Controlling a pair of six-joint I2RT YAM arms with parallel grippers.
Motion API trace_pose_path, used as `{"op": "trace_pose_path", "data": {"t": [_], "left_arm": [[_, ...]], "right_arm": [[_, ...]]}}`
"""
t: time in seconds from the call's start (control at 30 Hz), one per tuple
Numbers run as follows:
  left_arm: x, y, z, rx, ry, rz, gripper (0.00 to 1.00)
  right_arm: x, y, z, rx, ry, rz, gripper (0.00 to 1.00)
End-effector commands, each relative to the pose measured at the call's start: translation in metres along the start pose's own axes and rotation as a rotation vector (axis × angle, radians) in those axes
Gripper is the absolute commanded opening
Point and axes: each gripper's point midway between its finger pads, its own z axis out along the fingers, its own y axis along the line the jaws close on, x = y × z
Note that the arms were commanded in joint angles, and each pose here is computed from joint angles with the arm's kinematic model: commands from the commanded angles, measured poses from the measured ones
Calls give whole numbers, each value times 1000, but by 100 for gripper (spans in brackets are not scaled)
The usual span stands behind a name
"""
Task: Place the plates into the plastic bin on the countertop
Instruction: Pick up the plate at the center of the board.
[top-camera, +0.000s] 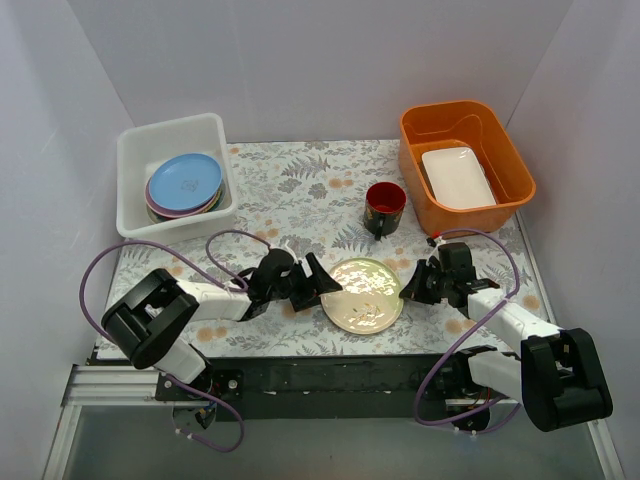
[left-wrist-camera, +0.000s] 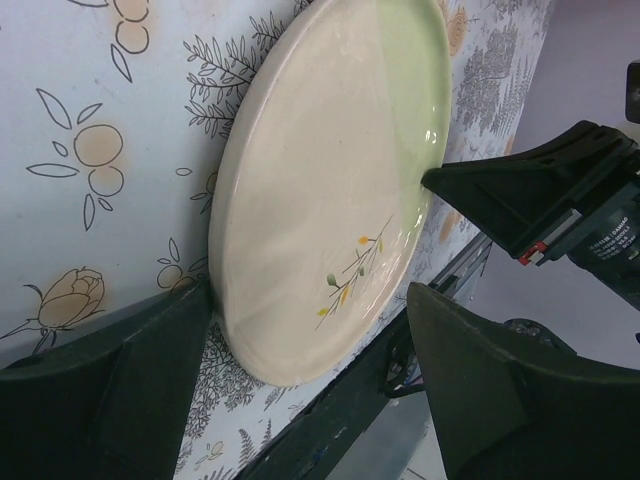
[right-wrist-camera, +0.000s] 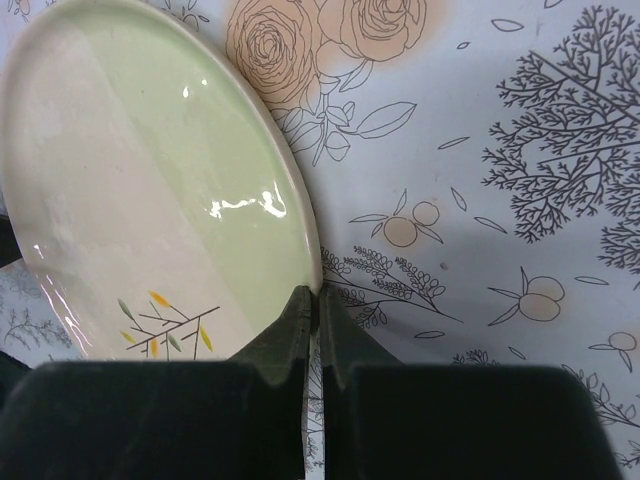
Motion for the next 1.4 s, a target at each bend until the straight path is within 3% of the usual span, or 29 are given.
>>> {"op": "trace_pose_path", "data": {"t": [0.0, 0.6, 0.77, 0.87, 0.9, 0.97, 1.1, 1.23, 1.37], "left_arm": [[3, -37, -7, 172, 0, 15, 77], [15, -59, -18, 416, -3, 75, 76], [18, -53, -13, 401, 15, 54, 71], [17, -48, -11, 376, 8, 42, 57], [16, -44, -9, 354, 2, 40, 46], [16, -42, -8, 338, 2, 40, 34], [15, -33, -7, 279, -1, 50, 22], [15, -29, -8, 261, -9, 56, 0], [15, -26, -10, 253, -14, 54, 0]], "right_arm": [[29, 6, 0, -64, 98, -15, 1], [36, 12, 0, -113, 123, -7, 1], [37, 11, 0, -106, 126, -9, 1], [38, 11, 0, -107, 132, -11, 1], [38, 11, 0, -107, 132, -13, 1], [39, 10, 0, -108, 133, -10, 1], [40, 12, 1, -120, 138, -8, 1], [39, 13, 1, -125, 132, -11, 1], [39, 13, 1, -128, 131, -12, 1]]}}
